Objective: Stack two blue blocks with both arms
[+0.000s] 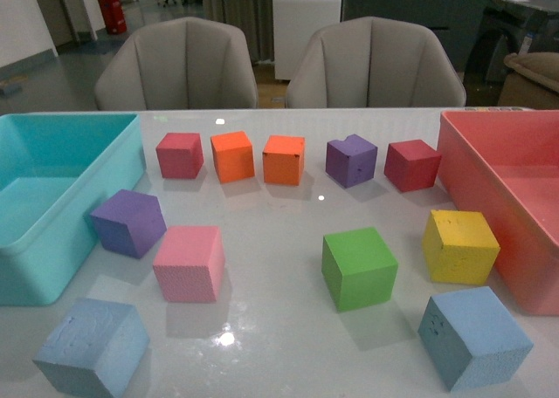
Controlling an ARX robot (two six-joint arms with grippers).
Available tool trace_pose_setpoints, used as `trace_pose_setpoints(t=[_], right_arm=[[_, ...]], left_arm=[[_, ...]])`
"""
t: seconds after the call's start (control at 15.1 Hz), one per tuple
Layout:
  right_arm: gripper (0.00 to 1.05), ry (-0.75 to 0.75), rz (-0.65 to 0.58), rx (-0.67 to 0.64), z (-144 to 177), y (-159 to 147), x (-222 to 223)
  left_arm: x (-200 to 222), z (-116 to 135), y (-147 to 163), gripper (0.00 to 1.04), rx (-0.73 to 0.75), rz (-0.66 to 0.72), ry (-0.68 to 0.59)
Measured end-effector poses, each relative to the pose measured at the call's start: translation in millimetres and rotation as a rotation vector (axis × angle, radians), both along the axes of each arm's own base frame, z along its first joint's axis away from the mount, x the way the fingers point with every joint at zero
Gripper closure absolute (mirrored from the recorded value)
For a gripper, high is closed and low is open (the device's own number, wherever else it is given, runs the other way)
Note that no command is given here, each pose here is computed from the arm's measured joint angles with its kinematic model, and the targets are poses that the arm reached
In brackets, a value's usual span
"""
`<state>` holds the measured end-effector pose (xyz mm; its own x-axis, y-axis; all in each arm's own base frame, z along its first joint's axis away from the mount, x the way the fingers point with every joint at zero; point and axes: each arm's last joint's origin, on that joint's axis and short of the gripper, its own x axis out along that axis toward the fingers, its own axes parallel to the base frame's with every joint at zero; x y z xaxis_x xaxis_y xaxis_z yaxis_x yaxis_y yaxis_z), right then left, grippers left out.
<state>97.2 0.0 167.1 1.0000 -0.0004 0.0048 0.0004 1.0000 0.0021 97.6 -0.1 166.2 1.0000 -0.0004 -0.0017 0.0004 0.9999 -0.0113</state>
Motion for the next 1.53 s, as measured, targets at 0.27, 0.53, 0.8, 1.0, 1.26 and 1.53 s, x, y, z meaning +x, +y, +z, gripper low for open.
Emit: trace_pose_setpoints(t=[0.27, 0.53, 0.8, 1.0, 1.26, 1.53], right_arm=[[0.06, 0.0, 0.0, 0.0, 0.0, 0.0, 0.0], [0.06, 0.0, 0.0, 0.0, 0.0, 0.0, 0.0], [0.06, 0.0, 0.0, 0.0, 0.0, 0.0, 0.0], [0.06, 0.0, 0.0, 0.0, 0.0, 0.0, 0.0], [0.06, 0.0, 0.0, 0.0, 0.0, 0.0, 0.0], [0.06, 0.0, 0.0, 0.0, 0.0, 0.0, 0.0]], left_arm=[[0.0, 0.0, 0.0, 0.07, 0.0, 0.0, 0.0], [0.0, 0.0, 0.0, 0.07, 0.0, 0.0, 0.0], [0.0, 0.0, 0.0, 0.07, 0.0, 0.0, 0.0], [0.0, 0.0, 0.0, 0.07, 0.0, 0.0, 0.0], [0.0, 0.0, 0.0, 0.07, 0.0, 0.0, 0.0], [0.0, 0.0, 0.0, 0.07, 0.0, 0.0, 0.0]])
